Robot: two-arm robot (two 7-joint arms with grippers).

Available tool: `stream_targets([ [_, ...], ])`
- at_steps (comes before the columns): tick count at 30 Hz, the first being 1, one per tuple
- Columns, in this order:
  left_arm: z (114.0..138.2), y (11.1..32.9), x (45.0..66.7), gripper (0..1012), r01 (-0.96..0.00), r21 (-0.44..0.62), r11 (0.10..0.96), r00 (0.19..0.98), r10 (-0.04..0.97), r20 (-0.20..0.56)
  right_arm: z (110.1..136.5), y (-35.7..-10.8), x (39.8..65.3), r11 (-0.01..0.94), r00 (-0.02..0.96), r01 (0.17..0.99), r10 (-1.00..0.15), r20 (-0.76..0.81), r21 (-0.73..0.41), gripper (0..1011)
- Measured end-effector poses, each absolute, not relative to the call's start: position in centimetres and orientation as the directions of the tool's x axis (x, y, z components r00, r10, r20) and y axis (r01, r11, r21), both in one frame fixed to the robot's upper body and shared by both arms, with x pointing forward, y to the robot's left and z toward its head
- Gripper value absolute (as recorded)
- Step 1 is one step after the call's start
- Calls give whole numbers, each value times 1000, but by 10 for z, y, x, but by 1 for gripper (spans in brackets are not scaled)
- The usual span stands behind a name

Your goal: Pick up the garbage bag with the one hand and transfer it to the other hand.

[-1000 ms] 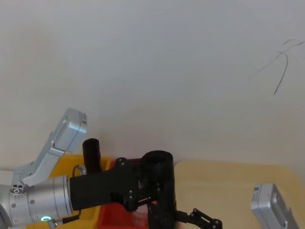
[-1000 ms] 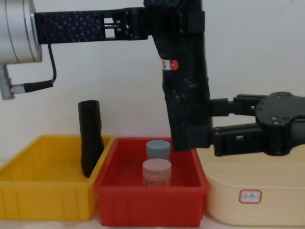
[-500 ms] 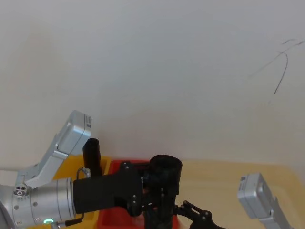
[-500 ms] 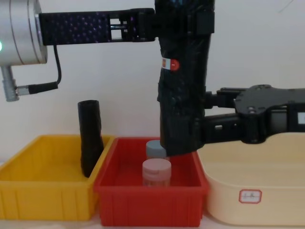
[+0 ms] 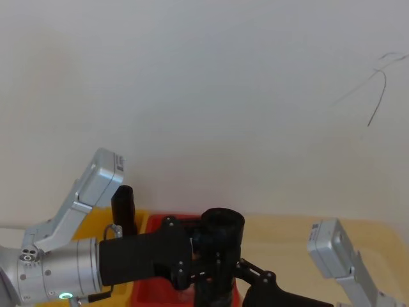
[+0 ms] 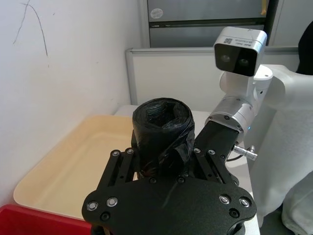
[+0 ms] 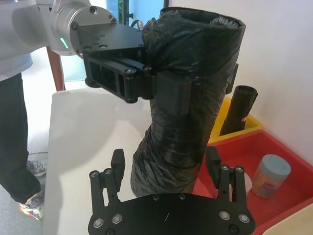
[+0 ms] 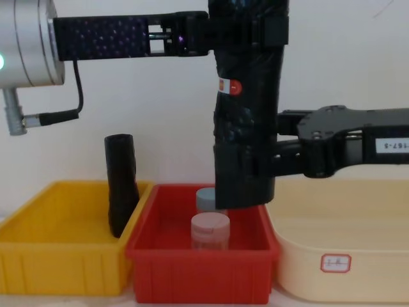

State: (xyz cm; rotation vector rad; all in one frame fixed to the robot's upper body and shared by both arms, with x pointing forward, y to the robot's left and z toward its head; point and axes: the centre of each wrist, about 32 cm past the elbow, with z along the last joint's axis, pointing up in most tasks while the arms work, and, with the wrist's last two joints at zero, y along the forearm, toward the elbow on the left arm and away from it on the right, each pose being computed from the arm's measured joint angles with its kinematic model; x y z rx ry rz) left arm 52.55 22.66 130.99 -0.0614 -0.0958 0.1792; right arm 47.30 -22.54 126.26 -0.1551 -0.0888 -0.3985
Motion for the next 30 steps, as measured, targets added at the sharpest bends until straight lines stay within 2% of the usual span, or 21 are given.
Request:
stream_targets([
  [26, 1306, 222, 532, 453, -175, -68, 982, 981, 180, 75, 1262, -212, 489, 922, 925, 379, -373, 75, -85, 999],
  [30, 1306, 222, 533, 453, -176, -68, 982, 981, 181, 73, 1262, -211, 490, 923, 926, 376, -371, 72, -81, 932],
])
